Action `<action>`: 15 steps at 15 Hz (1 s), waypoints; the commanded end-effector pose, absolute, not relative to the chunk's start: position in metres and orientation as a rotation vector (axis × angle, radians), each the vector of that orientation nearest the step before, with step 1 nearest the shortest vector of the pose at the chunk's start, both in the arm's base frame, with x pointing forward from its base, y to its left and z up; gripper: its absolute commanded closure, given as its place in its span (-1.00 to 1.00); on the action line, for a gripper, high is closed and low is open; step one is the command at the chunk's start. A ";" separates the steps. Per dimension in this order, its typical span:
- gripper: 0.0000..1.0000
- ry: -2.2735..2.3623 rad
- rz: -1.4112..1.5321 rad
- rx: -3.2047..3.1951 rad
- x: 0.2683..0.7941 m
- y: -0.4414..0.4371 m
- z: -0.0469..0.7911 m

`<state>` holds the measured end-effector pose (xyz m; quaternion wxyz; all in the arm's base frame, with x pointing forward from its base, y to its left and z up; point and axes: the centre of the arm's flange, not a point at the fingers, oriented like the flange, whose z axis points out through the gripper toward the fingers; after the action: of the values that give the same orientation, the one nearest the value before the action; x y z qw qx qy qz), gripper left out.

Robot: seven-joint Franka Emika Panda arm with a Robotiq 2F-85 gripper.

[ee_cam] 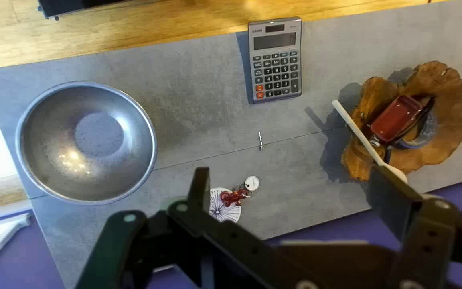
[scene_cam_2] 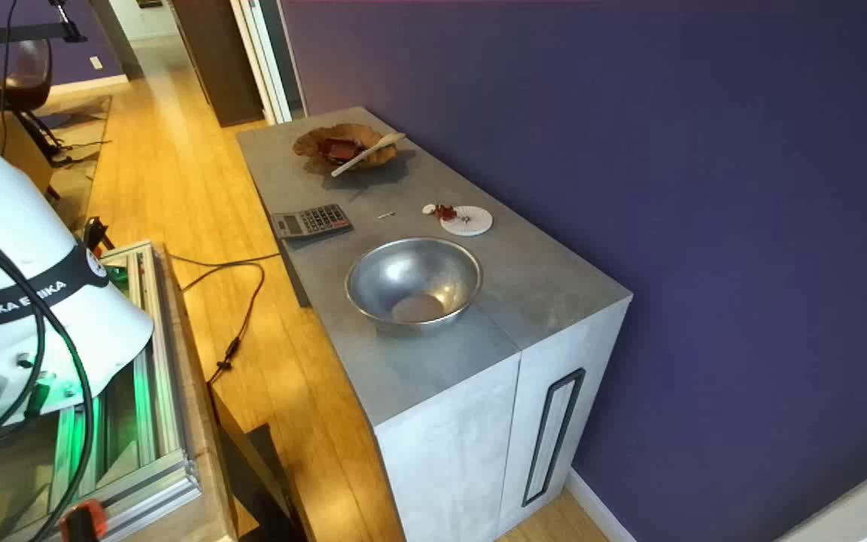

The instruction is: Press four buttons on the calculator

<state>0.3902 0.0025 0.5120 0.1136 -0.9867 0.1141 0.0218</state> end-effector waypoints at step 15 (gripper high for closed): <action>-1.00 0.056 0.210 -2.975 0.394 0.105 0.459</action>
<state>0.3955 0.0650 0.4844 0.0843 -0.9936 0.0503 0.0558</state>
